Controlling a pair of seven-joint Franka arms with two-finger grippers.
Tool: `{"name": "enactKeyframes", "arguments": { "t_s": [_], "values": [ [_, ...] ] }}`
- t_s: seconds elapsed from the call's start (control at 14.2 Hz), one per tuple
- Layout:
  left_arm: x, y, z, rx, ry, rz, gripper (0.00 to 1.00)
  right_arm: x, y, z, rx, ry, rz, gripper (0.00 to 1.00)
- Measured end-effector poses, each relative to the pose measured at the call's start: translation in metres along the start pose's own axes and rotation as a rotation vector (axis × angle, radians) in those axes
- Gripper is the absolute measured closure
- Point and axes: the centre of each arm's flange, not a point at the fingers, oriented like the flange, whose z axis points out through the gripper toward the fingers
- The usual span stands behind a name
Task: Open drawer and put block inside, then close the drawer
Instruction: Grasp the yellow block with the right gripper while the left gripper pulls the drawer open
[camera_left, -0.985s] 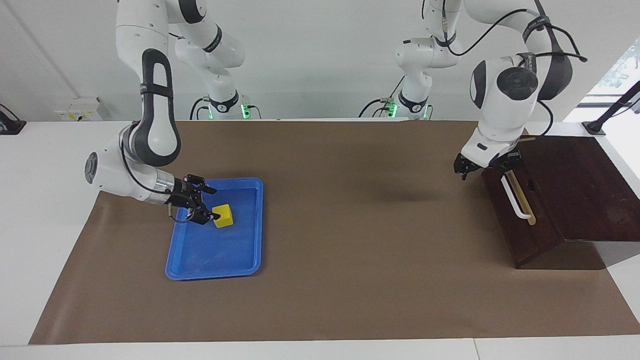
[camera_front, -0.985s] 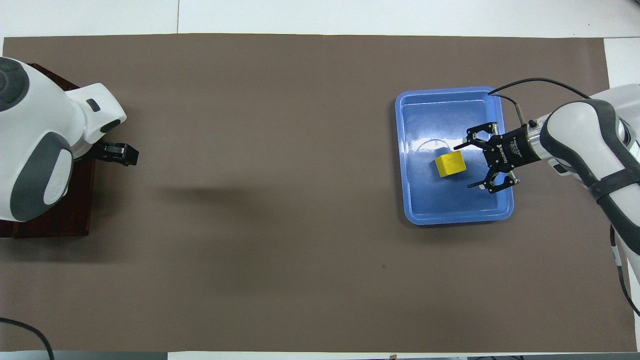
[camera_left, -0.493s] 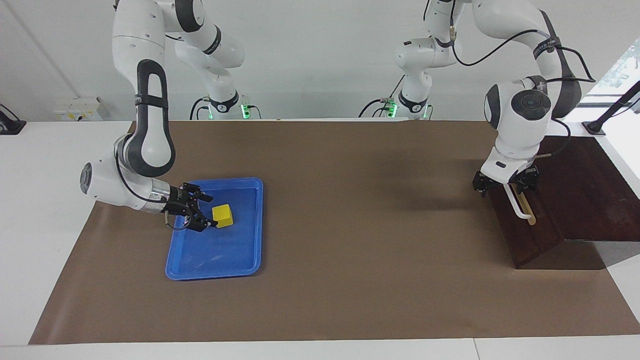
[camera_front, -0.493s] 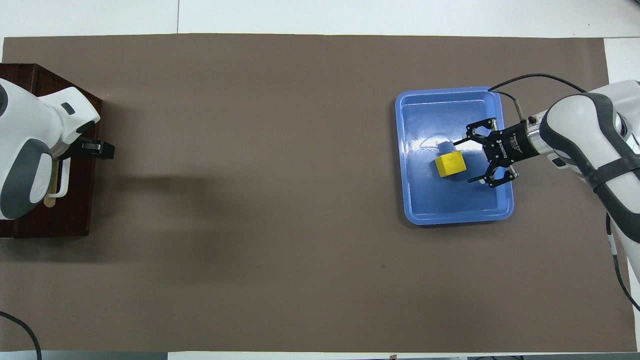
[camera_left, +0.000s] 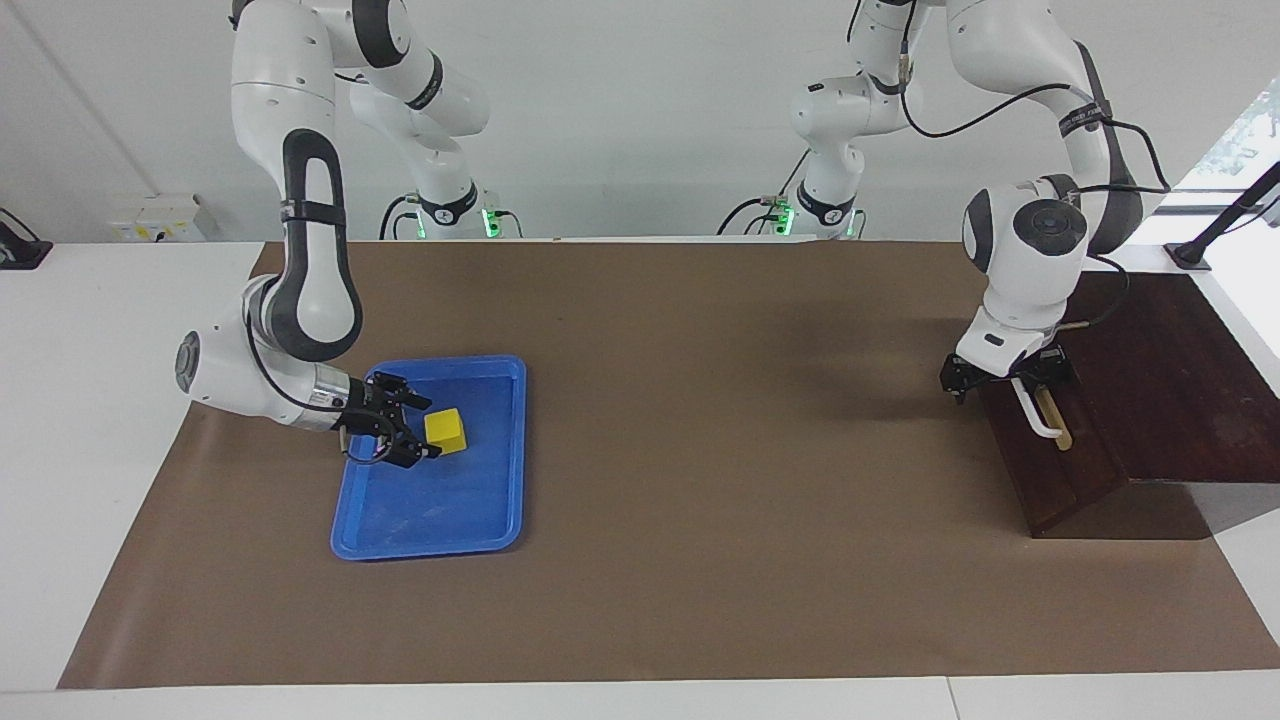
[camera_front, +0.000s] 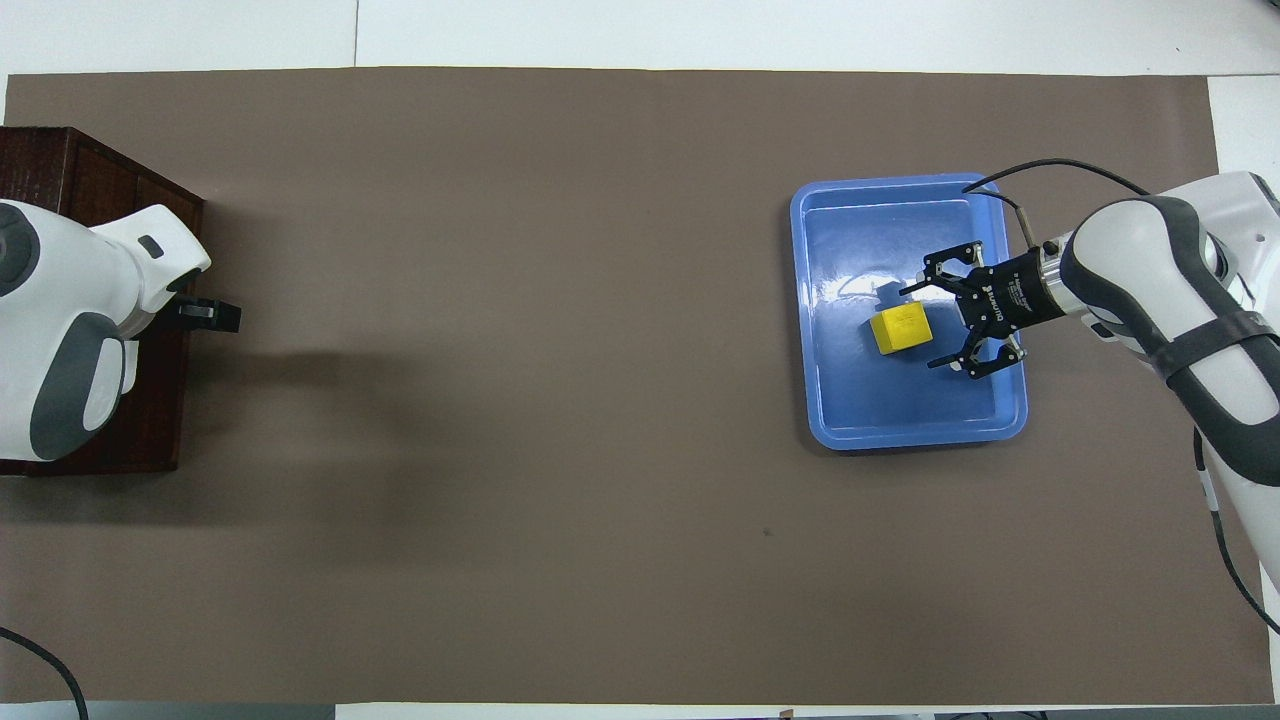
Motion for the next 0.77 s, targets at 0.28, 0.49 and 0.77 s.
{"name": "enactKeyframes", "arguments": {
  "t_s": [0.28,0.49,0.77],
  "values": [
    [0.009,0.051,-0.015,-0.009,0.032,-0.039,0.0,0.0,0.0,0.001,-0.001,-0.001,-0.003,0.08],
    [0.012,0.121,-0.034,-0.067,0.052,-0.079,0.0,0.0,0.0,0.001,-0.001,-0.001,-0.007,0.28],
    [0.008,0.162,-0.047,-0.095,0.036,-0.069,0.0,-0.001,0.0,0.001,0.0,-0.001,-0.019,0.45]
  ]
}}
